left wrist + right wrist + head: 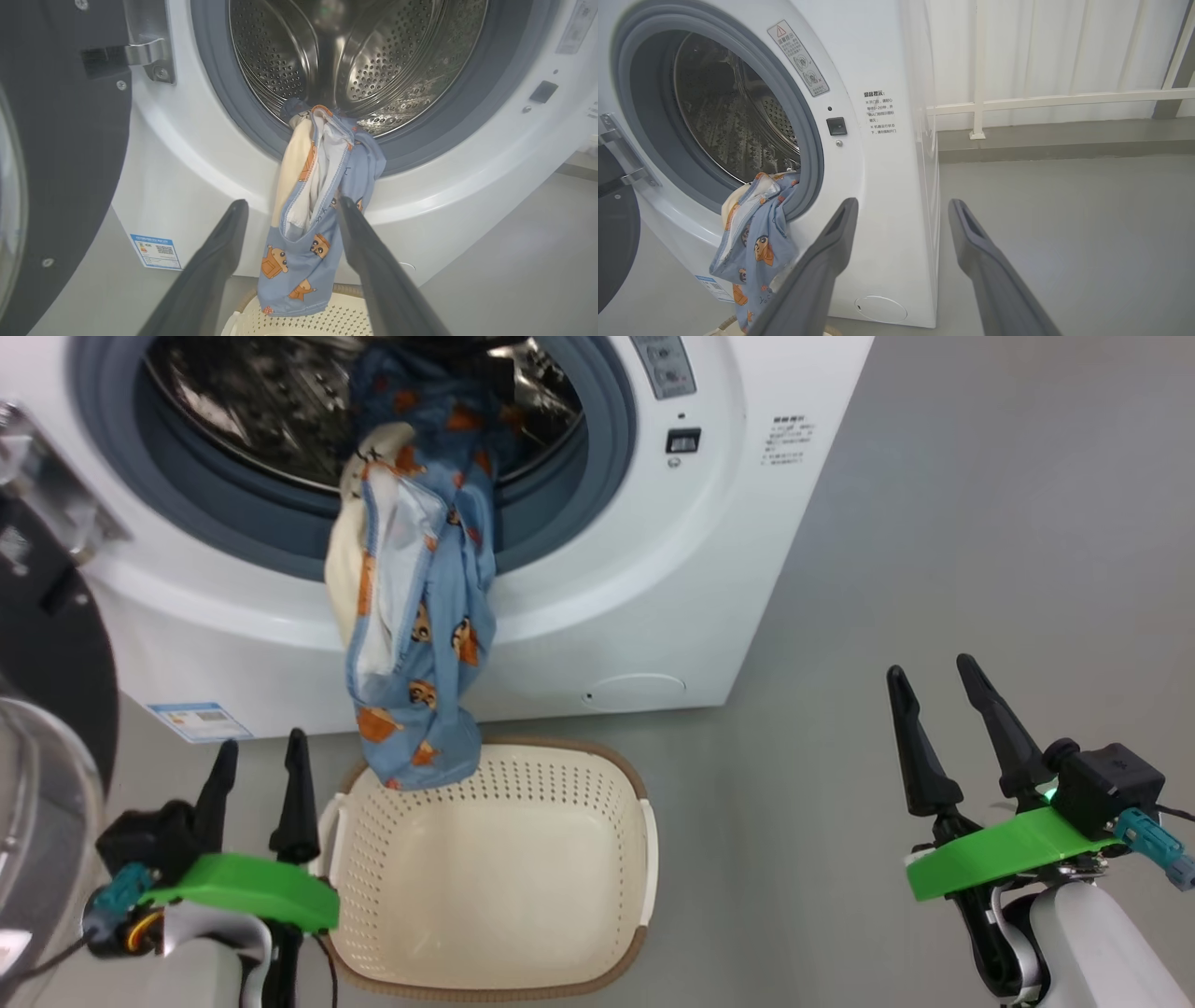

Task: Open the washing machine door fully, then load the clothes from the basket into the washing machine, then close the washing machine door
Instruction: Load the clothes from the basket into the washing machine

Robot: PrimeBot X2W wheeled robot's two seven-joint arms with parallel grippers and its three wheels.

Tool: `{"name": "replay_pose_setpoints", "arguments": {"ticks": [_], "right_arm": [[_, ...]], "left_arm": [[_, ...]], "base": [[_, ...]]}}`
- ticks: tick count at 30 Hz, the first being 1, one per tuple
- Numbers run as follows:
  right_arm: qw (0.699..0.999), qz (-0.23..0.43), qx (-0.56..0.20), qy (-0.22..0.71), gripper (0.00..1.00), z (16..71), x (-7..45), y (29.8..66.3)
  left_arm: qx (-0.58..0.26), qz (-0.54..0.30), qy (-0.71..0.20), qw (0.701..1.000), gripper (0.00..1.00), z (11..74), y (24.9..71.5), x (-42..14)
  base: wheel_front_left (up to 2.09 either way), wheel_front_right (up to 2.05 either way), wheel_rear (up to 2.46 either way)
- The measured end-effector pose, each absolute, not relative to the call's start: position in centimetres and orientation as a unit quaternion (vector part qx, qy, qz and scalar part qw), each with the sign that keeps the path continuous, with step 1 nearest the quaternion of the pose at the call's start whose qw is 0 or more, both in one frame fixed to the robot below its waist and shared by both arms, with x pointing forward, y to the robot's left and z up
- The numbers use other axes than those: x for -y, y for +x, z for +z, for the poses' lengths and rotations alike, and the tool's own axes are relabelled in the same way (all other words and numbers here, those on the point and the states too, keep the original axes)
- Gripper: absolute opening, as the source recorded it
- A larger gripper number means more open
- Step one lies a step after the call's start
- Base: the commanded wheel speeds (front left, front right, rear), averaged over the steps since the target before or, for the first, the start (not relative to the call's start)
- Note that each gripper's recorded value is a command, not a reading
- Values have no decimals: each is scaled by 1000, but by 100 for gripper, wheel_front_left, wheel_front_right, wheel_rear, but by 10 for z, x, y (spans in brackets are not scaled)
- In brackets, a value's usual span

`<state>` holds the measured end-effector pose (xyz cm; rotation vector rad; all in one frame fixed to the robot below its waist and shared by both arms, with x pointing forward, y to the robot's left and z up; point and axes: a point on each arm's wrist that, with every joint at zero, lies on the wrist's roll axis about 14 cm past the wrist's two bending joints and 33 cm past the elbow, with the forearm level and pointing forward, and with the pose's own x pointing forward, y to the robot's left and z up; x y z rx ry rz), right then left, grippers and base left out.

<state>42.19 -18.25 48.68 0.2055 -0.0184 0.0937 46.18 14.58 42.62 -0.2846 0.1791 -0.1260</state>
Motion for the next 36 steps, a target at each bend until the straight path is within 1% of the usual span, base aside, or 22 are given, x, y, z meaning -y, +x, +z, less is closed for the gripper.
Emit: {"name": "replay_pose_setpoints", "arguments": {"ticks": [10, 18, 29, 36], "right_arm": [[995, 37, -1, 93, 100, 473, 187, 442], [996, 28, -16, 81, 100, 458, 193, 449], [996, 22, -34, 75, 100, 435, 193, 466], [996, 18, -47, 72, 100, 417, 193, 476]], "left_arm": [[-183, -94, -147, 968, 100, 368, 485, -113], [-242, -119, -157, 950, 100, 333, 497, -87], [-296, -126, -145, 936, 100, 292, 526, -81], [-340, -129, -143, 921, 100, 261, 537, -75]], "base": [[0, 0, 0], [0, 0, 0], [0, 0, 0], [0, 0, 0]]}}
